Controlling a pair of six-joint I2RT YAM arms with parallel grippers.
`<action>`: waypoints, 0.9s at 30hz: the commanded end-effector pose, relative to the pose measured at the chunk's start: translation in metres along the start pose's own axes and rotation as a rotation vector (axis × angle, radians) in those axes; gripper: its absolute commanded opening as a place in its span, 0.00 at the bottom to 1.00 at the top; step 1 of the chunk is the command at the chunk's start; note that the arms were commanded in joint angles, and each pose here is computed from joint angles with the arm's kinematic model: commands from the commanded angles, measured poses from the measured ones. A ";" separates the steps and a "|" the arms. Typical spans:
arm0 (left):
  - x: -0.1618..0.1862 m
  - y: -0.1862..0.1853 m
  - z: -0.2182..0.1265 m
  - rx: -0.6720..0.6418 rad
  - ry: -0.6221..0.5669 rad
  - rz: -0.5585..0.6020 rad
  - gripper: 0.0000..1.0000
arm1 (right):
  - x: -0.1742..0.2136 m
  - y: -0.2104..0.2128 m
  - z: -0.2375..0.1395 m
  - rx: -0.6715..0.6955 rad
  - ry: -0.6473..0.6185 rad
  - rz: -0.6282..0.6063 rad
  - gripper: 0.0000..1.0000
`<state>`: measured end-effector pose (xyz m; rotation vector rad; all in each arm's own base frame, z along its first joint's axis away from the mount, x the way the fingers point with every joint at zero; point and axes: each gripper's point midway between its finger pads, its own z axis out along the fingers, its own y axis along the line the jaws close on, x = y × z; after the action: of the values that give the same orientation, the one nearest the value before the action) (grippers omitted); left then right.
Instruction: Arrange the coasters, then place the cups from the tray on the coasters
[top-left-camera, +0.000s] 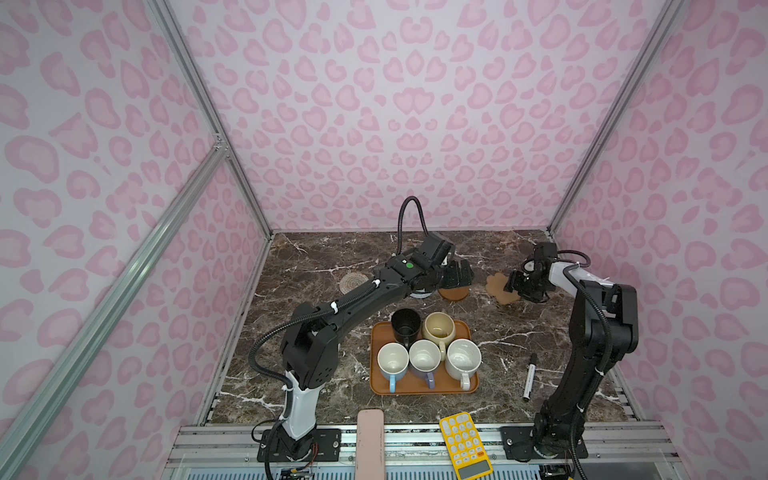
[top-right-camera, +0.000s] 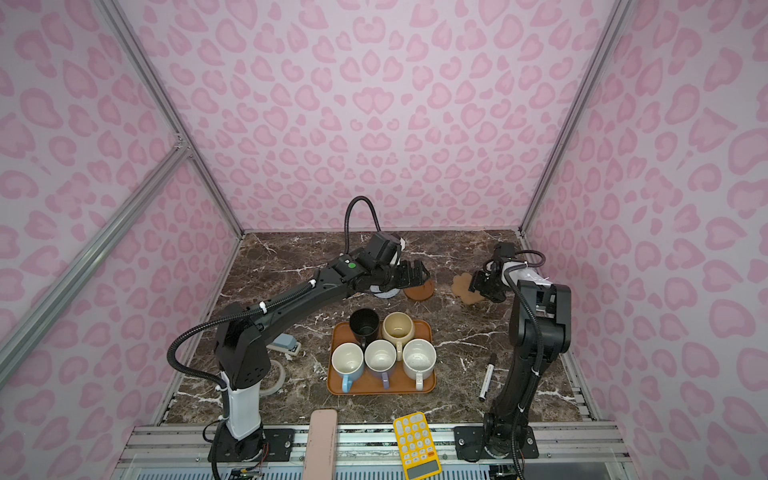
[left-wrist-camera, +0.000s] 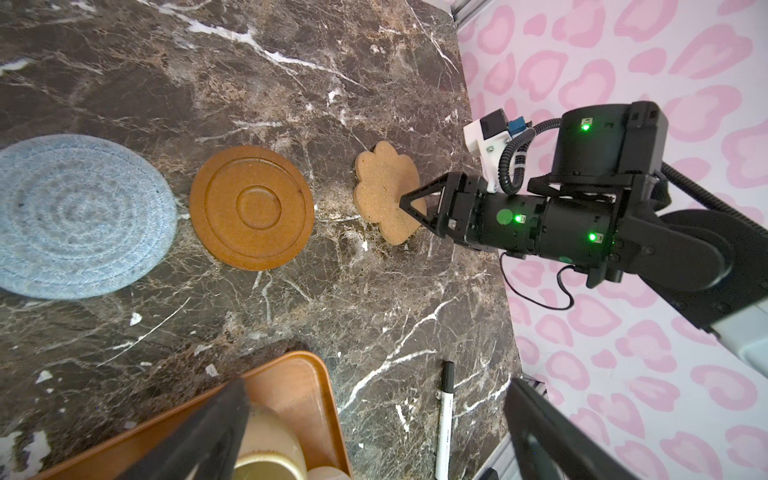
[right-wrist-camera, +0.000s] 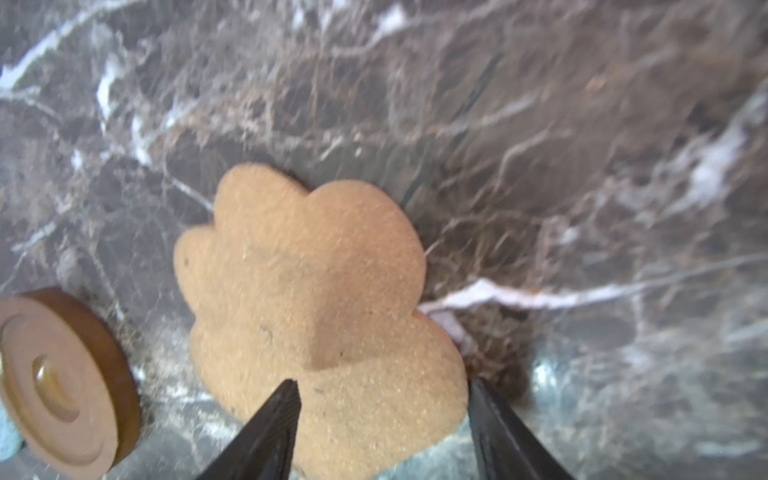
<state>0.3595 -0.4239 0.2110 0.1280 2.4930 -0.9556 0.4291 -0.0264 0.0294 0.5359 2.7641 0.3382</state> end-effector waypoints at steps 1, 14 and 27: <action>-0.006 -0.005 -0.005 0.014 -0.025 0.005 0.98 | 0.012 0.014 -0.004 -0.057 0.017 -0.005 0.65; -0.008 0.001 -0.004 -0.027 -0.026 0.002 0.98 | 0.005 0.008 -0.015 0.038 -0.030 -0.066 0.60; -0.006 0.003 0.000 -0.045 -0.005 0.009 0.98 | -0.004 0.014 0.009 0.012 0.038 -0.121 0.60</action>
<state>0.3652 -0.4238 0.2152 0.1174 2.4980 -0.9168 0.4444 -0.0171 0.0312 0.3967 2.7908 0.3004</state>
